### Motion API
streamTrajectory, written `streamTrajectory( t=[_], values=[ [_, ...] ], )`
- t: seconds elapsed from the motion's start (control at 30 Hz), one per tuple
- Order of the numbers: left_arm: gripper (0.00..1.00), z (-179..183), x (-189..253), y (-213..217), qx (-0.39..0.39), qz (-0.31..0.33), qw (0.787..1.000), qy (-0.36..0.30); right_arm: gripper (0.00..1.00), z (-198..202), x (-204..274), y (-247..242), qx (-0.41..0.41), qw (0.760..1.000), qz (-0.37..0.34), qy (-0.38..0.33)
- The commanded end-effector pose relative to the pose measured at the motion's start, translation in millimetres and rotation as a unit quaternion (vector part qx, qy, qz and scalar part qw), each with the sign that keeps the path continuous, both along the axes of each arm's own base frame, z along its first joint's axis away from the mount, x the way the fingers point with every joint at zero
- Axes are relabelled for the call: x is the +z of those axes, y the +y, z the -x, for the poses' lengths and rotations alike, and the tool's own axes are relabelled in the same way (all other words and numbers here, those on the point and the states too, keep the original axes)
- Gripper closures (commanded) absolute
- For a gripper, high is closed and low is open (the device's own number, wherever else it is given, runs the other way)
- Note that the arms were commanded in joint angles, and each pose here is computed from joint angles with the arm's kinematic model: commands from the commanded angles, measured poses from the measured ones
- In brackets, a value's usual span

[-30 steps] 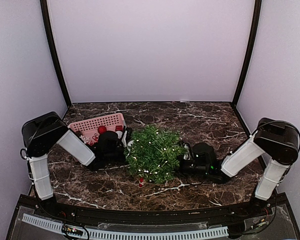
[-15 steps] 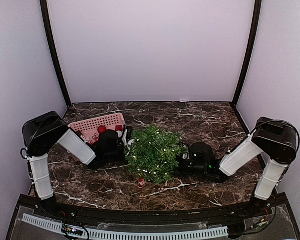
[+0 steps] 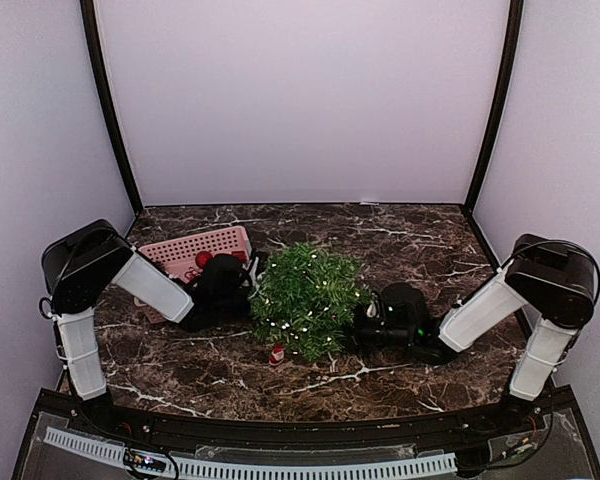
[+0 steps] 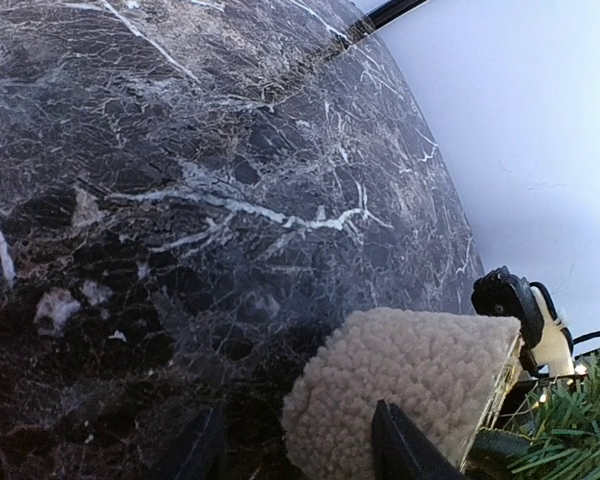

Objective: Decorate the small christmas tree
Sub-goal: Turn around the Christmas tree at the center of the board.

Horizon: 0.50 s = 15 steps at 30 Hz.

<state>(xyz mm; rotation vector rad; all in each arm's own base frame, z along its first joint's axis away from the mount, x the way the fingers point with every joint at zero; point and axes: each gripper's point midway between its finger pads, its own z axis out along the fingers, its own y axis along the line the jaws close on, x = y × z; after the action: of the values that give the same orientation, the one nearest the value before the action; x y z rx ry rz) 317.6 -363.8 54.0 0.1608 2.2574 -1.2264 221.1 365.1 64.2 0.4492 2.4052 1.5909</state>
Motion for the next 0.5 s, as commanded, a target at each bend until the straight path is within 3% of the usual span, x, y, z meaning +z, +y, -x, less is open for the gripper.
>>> streamTrajectory(
  t=[0.0, 0.47],
  values=[
    [0.48, 15, 3, 0, -0.033, -0.043, 0.998, 0.011, 0.76, -18, 63, 13, -0.028, 0.995, -0.096, -0.022],
    [0.48, 9, 8, -1, -0.037, -0.064, 0.997, 0.014, 0.76, -31, 49, 1, -0.074, 0.992, -0.099, 0.029]
  ],
)
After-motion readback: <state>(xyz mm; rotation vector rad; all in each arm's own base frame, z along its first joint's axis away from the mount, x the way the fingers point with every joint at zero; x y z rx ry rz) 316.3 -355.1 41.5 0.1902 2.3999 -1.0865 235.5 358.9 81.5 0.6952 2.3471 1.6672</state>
